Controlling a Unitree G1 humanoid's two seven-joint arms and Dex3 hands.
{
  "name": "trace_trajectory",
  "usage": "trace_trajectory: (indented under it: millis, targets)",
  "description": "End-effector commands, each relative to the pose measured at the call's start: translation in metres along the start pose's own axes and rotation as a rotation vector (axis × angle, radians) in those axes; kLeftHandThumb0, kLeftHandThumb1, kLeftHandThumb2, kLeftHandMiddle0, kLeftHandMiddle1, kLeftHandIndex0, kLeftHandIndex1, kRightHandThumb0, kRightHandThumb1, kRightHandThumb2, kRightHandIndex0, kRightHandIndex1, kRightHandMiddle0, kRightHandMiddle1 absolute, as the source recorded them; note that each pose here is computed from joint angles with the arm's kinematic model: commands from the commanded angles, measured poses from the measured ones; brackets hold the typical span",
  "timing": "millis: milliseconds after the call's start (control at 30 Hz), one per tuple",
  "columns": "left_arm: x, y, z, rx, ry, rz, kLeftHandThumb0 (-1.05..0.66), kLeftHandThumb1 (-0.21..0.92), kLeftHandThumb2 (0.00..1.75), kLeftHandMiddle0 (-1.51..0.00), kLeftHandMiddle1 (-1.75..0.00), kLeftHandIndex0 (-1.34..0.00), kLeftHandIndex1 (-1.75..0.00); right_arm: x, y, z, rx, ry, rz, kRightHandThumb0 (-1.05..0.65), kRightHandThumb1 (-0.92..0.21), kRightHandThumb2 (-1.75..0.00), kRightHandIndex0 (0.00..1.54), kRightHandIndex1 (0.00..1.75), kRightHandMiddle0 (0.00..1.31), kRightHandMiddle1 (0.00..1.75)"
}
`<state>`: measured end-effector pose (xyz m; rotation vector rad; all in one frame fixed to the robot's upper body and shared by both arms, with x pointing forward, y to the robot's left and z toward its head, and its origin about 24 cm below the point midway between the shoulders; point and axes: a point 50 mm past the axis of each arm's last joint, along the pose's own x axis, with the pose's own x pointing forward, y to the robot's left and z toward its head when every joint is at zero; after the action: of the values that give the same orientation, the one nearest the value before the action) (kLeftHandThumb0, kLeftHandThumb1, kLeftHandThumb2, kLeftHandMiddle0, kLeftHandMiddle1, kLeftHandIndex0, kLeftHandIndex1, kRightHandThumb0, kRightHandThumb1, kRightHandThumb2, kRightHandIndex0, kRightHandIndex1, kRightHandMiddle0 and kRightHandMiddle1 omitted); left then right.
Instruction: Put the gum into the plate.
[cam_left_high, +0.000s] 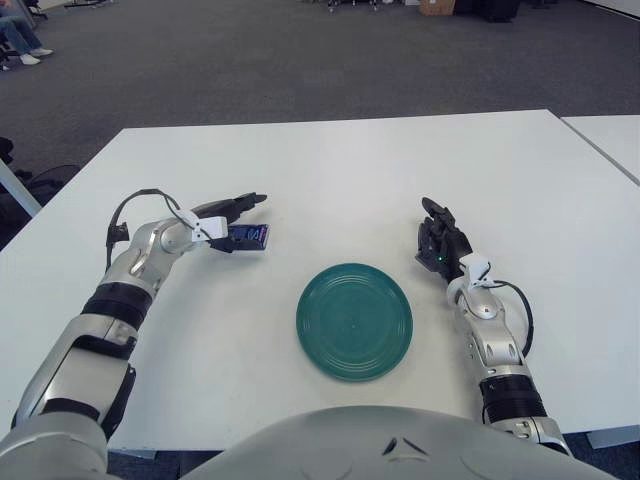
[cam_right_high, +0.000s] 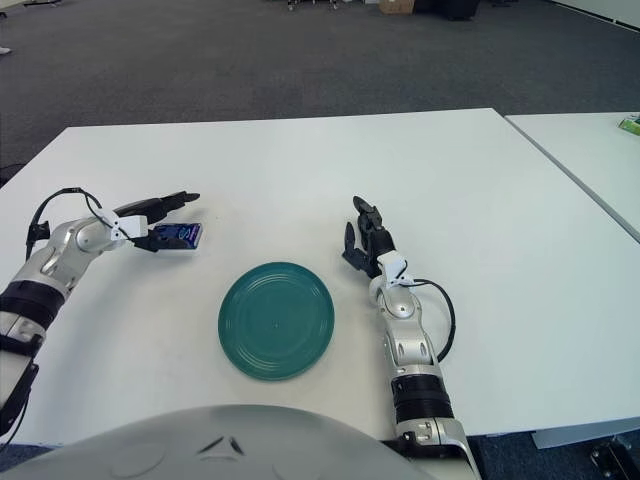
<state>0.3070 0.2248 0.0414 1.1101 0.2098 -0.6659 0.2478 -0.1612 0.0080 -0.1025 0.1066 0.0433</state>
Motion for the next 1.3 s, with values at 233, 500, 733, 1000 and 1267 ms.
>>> trace_trajectory:
  millis: [233, 500, 733, 1000, 1267]
  targets:
    - [-0.004, 0.0, -0.005, 0.03, 0.07, -0.041, -0.99, 0.92, 0.2, -0.08, 0.0, 0.0, -0.23, -0.001, -0.001, -0.007, 0.007, 0.051, 0.004, -0.62, -0.92, -0.99, 0.17, 0.01, 0.0, 0.38]
    - [-0.006, -0.009, -0.01, 0.063, 0.087, -0.067, -1.03, 0.92, 0.23, -0.09, 0.0, 0.0, -0.23, -0.002, -0.003, -0.006, 0.0, 0.046, -0.009, -0.62, -0.92, -0.99, 0.18, 0.01, 0.0, 0.41]
    - [-0.008, -0.022, -0.027, 0.03, 0.138, -0.086, -1.01, 0.92, 0.15, -0.08, 0.0, 0.0, -0.29, -0.003, -0.008, -0.006, -0.011, 0.046, -0.023, -0.63, -0.92, -0.98, 0.19, 0.01, 0.0, 0.42]
    - [-0.005, -0.035, -0.038, 0.031, 0.174, -0.087, -1.0, 0.92, 0.14, -0.1, 0.0, 0.0, -0.42, -0.006, -0.016, -0.008, -0.018, 0.053, -0.033, -0.64, -0.92, -0.98, 0.17, 0.0, 0.0, 0.41]
    - [0.001, -0.054, -0.042, -0.002, 0.174, -0.114, -0.95, 0.91, 0.09, -0.13, -0.01, 0.0, -0.61, -0.009, -0.021, -0.008, -0.011, 0.057, -0.035, -0.64, -0.92, -0.99, 0.16, 0.0, 0.0, 0.4]
